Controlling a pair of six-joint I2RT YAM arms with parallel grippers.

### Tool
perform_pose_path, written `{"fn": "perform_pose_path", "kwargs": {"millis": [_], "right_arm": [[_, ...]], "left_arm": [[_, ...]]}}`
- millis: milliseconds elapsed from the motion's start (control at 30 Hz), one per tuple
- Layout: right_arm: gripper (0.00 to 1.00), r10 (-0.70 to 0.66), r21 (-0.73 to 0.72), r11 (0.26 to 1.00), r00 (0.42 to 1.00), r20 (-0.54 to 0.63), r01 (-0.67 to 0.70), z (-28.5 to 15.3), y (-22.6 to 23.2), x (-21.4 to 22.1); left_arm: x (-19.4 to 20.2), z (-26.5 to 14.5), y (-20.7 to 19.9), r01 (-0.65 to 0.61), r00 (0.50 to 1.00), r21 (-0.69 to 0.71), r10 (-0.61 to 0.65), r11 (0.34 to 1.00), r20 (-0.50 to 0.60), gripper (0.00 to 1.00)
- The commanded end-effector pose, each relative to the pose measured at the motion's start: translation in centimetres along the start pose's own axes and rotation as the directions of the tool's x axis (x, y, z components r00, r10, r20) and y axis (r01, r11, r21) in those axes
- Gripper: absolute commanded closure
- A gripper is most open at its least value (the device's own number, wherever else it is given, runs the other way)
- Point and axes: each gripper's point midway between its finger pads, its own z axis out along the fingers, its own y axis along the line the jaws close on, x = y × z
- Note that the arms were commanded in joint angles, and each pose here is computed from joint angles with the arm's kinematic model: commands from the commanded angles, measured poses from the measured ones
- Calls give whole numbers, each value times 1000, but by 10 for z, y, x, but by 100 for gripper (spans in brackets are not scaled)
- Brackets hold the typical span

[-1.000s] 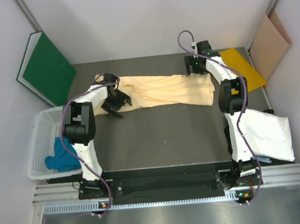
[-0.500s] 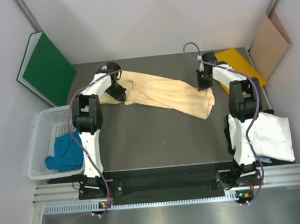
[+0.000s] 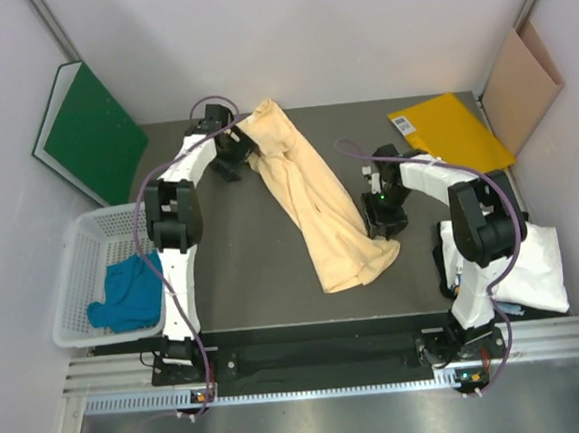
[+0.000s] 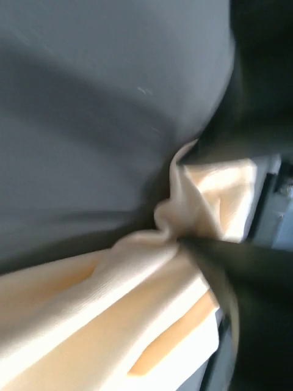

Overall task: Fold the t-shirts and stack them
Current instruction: Fold the tshirt

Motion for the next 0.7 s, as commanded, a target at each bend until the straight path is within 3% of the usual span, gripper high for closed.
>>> {"fn": "perform_pose_path", "kwargs": {"millis": [0, 33, 133, 300, 433, 533, 567, 633, 667], "right_arm": [[35, -25, 18, 1000, 999, 31, 25, -48, 7, 3], [19, -31, 49, 998, 998, 56, 29, -54, 2, -5], [0, -31, 78, 997, 989, 145, 20, -72, -7, -35], [0, 36, 9, 999, 969, 243, -40, -86, -16, -78], [1, 85, -62, 996, 949, 304, -69, -91, -14, -107], [0, 103, -110, 992, 934, 343, -69, -100, -9, -127], [0, 102, -119, 991, 928, 357, -63, -108, -7, -133], [0, 102, -130, 990, 925, 366, -58, -114, -5, -137], [0, 103, -133, 989, 922, 372, -57, -118, -5, -138]], "left_arm": [[42, -45, 31, -2, 997, -3, 1, 1000, -76, 1], [56, -54, 31, -11, 996, 18, 13, 1000, -93, 1], [116, -88, 33, -50, 984, 85, 64, 995, -168, 1], [230, -118, 32, -108, 932, 151, 153, 983, -329, 3], [331, -133, 33, -151, 826, 190, 229, 970, -514, 6], [382, -142, 48, -219, 777, 143, 261, 965, -573, 12], [393, -141, 53, -242, 768, 120, 266, 963, -583, 16], [419, -149, 67, -292, 735, 79, 277, 953, -619, 39], [426, -149, 72, -304, 733, 57, 271, 951, -624, 59]]}}
